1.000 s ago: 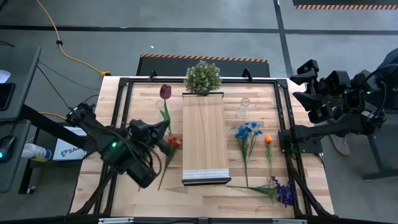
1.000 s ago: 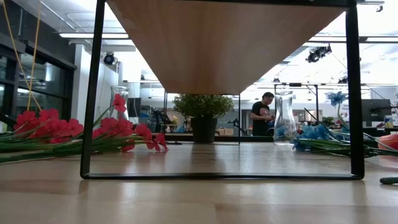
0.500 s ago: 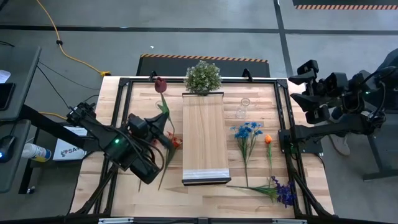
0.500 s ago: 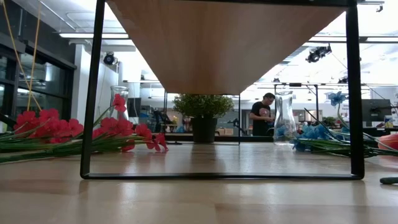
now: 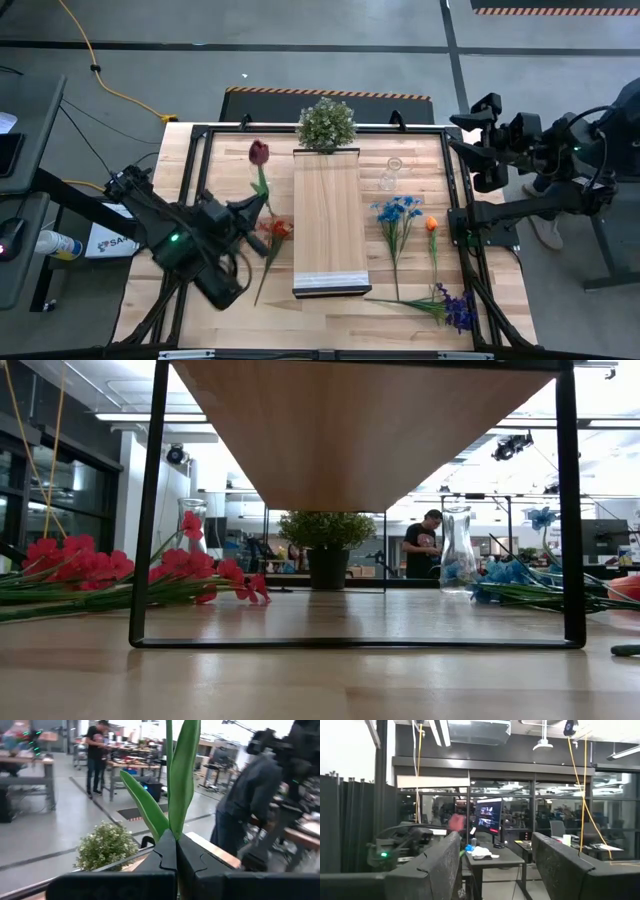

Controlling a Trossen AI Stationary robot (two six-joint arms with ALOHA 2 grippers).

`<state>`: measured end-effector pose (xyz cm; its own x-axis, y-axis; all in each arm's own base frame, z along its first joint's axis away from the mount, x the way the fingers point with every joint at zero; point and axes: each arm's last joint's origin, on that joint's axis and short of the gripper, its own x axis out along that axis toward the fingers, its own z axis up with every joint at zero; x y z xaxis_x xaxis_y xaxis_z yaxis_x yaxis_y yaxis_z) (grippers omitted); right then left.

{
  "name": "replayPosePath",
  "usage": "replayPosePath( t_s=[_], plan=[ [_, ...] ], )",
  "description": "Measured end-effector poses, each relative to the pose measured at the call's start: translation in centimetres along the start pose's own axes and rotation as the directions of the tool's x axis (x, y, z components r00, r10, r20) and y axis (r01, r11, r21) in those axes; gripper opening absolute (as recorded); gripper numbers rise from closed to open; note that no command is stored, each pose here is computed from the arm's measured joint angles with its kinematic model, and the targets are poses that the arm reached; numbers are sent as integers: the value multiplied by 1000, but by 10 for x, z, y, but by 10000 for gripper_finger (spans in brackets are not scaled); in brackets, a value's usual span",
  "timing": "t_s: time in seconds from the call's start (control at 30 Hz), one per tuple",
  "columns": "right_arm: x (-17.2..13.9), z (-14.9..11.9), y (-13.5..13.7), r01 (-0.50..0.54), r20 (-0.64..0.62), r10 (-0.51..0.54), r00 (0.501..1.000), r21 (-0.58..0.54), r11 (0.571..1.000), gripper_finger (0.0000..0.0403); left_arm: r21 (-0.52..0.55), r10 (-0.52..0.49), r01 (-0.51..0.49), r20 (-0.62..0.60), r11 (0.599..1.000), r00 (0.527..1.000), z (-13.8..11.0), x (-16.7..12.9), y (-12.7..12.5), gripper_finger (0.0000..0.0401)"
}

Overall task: Pick and place flowers into a vace then onto a shelf
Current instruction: Put the red flower into the left transparent vase

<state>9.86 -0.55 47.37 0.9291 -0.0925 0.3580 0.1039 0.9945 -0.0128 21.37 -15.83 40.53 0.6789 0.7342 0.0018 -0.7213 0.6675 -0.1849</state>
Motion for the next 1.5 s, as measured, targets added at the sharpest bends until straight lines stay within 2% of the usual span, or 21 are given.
replayPosePath(
  t_s=[0.17, 0.33, 0.7, 0.83, 0.97, 1.23, 1.5],
  plan=[
    [0, 0, 0, 1, 0, -1, 1000, 0, 1000, 236, 21, -94, 94, -18, 995, 995, 0, -25, -2, 25],
    [0, 0, 0, 1, 0, -1, 1000, 0, 1000, 236, -16, -163, 163, -32, 987, 986, 0, -44, -2, 25],
    [0, 0, 0, 1, 0, -1, 1000, 0, 1000, 236, -77, -232, 228, -46, 971, 972, 0, -64, -4, 25],
    [0, 0, 0, 1, 0, -1, 1000, -9, 1000, 236, -104, -229, 223, -45, 969, 972, 1, -64, -7, 25],
    [0, 0, 0, 1, 0, -1, 1000, -34, 999, 236, -112, -183, 178, -36, 978, 982, 8, -51, -11, 25],
    [0, 0, 0, 1, 0, -1, 1000, -37, 999, 236, -47, -43, 42, -10, 998, 999, 27, -12, -11, 25],
    [0, 0, 0, 1, 0, -1, 1000, -56, 998, 236, 2, -22, 22, -4, 1000, 1000, 52, -6, -8, 25]
  ],
)
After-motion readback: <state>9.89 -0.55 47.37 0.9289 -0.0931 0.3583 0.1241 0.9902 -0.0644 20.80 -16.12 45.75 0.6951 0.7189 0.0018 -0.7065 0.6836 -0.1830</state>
